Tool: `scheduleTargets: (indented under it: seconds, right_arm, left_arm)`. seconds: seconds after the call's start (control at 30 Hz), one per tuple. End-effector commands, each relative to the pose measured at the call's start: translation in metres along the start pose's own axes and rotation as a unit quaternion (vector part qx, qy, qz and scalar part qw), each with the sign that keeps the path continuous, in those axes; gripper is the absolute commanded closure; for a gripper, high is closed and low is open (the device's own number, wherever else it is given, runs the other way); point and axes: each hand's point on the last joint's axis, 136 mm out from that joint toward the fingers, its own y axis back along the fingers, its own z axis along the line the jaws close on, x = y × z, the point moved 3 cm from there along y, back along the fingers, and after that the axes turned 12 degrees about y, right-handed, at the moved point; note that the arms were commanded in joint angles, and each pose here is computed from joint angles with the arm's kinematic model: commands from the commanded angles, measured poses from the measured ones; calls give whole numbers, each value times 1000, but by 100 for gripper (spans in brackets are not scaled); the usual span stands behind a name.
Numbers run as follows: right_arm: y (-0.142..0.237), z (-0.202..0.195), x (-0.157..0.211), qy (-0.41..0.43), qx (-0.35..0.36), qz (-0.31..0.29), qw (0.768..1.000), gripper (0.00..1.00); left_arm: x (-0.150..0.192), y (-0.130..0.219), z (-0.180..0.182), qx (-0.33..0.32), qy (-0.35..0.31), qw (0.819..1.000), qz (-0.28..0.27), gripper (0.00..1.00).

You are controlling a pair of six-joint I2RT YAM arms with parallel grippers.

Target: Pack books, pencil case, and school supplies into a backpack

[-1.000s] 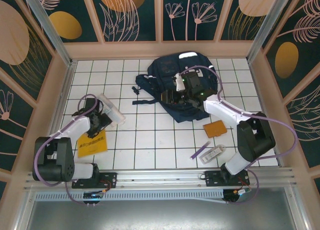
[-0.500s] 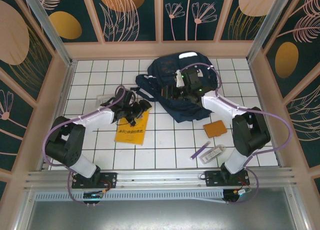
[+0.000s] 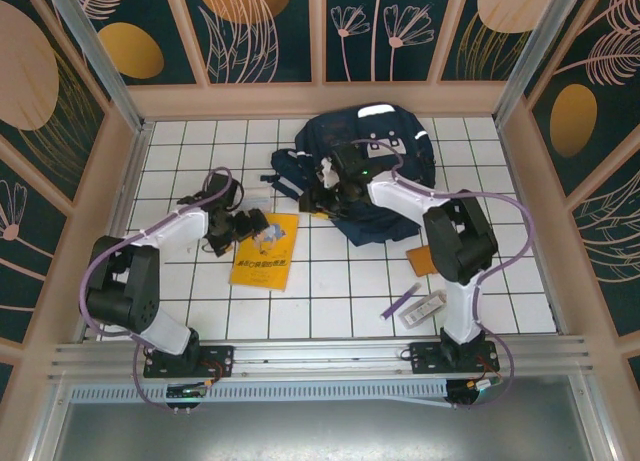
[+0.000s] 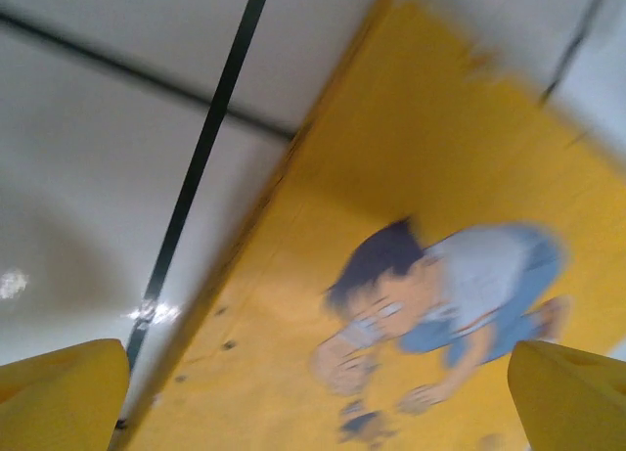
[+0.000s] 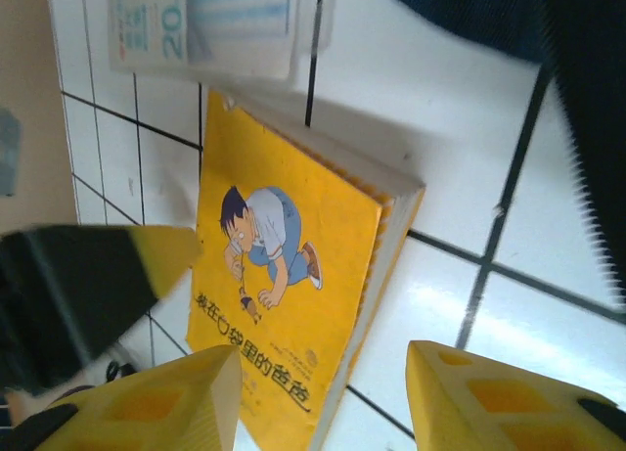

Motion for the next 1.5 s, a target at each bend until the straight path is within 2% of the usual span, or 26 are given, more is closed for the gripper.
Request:
scheduleTargets:
  seconds: [0.0, 0.1, 0.2, 0.3, 0.37, 0.6, 0.67, 0.7, 0.77, 0.93, 1.1, 1.2, 1.37, 1.47]
  right_arm:
    - [-22, -3, -9, -47, -11, 29, 998, 52]
    - [-41, -19, -10, -54, 12, 52, 997, 52]
    - [-51, -51, -6, -28, 88, 84, 992, 51]
    - [-57, -59, 5, -9, 69, 97, 993, 56]
    - [-58, -56, 10, 5, 50, 98, 994, 64]
    - [-59, -46, 10, 24, 18, 98, 995, 77]
    - [-57, -45, 10, 27, 17, 95, 995, 77]
    - [-57, -45, 10, 29, 18, 95, 995, 77]
    - [-54, -40, 9, 45, 11, 89, 995, 77]
    - [-52, -28, 1, 117, -20, 67, 991, 79]
    - [-58, -23, -5, 162, -41, 58, 984, 83]
    - [-62, -25, -7, 167, -37, 55, 984, 86]
    - [-67, -22, -7, 179, -45, 55, 981, 89]
    - [-67, -18, -5, 187, -63, 55, 979, 92]
  left_arm:
    - [35, -15, 17, 17, -44, 996, 76, 1]
    - [55, -19, -1, 99, -27, 988, 115, 2]
    - [72, -20, -20, 125, -33, 981, 145, 1]
    - [94, -20, -32, 144, -36, 970, 191, 2]
    - [101, -19, -30, 152, -24, 966, 210, 1]
    - [87, -23, -10, 84, -46, 981, 168, 2]
    - [66, -21, 12, 24, -16, 993, 112, 1]
    - [57, -19, 22, 14, -1, 995, 95, 1]
    - [41, -11, 30, 33, 19, 996, 81, 1]
    - [33, 2, 11, 83, -48, 993, 69, 1]
    - [51, -13, 12, 123, -79, 983, 116, 6]
    - [50, -21, 11, 116, -87, 981, 131, 11]
    - [49, 6, -31, 211, -114, 959, 152, 20]
    - [49, 28, -53, 270, -135, 942, 148, 31]
